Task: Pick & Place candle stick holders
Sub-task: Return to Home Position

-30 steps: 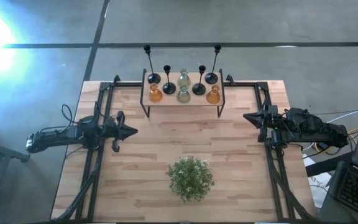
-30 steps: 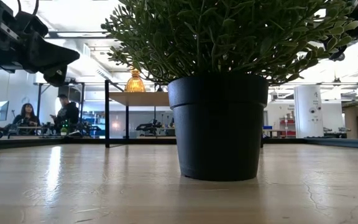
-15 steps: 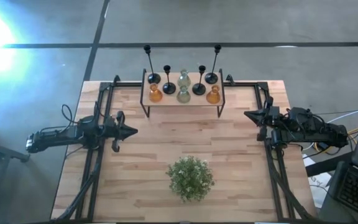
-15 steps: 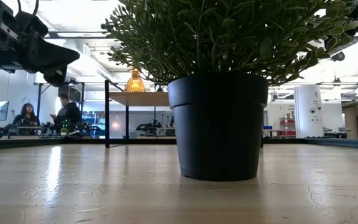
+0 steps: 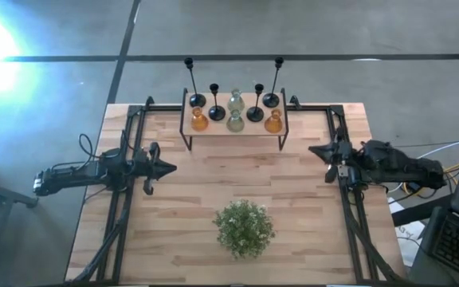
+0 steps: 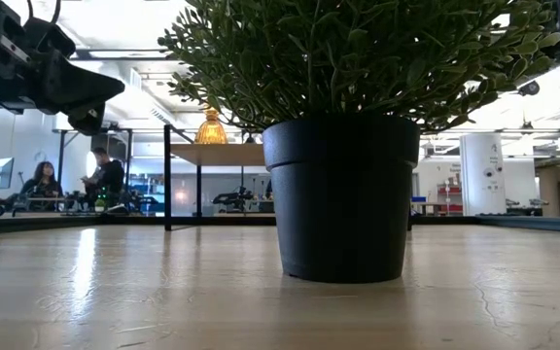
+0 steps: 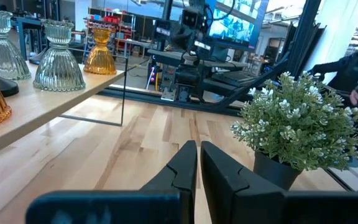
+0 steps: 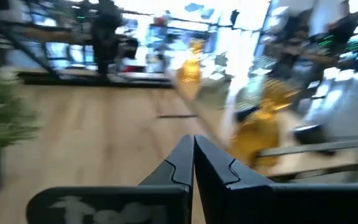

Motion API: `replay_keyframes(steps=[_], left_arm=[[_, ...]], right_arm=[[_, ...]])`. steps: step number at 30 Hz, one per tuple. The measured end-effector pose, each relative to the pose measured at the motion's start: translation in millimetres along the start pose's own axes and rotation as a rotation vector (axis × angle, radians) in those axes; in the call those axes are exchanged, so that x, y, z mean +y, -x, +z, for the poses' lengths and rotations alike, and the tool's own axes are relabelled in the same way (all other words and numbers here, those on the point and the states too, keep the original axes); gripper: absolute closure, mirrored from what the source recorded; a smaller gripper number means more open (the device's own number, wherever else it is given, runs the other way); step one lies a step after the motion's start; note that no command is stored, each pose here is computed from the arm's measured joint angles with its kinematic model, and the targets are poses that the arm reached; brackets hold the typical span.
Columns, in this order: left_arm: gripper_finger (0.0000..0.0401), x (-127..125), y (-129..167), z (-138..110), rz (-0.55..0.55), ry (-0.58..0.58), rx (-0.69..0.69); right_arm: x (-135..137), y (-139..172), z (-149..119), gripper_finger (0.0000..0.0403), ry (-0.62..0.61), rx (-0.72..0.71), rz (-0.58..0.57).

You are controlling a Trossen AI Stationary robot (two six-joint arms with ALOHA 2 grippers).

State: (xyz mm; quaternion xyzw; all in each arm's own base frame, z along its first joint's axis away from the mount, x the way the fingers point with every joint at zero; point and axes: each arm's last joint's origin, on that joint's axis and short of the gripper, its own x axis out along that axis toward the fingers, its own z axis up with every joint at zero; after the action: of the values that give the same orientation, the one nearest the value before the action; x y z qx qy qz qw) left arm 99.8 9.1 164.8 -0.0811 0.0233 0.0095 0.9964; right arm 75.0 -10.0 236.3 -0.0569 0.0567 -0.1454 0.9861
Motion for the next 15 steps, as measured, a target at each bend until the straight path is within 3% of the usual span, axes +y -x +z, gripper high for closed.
replay_keyframes(steps=[6,11,15], left_arm=[[0.0375,0.0,0.0,0.0,0.0,0.0,0.0],[0.0375,0.0,0.0,0.0,0.0,0.0,0.0],[0.0375,0.0,0.0,0.0,-0.001,0.0,0.0]], right_arm=[[13.7,-18.0,-32.3,0.0394,-0.062,-0.072,0.175],[16.9,-23.7,-47.6,0.0394,-0.148,-0.204,0.175],[18.9,-25.6,-61.0,0.0394,-0.197,-0.155,0.184]])
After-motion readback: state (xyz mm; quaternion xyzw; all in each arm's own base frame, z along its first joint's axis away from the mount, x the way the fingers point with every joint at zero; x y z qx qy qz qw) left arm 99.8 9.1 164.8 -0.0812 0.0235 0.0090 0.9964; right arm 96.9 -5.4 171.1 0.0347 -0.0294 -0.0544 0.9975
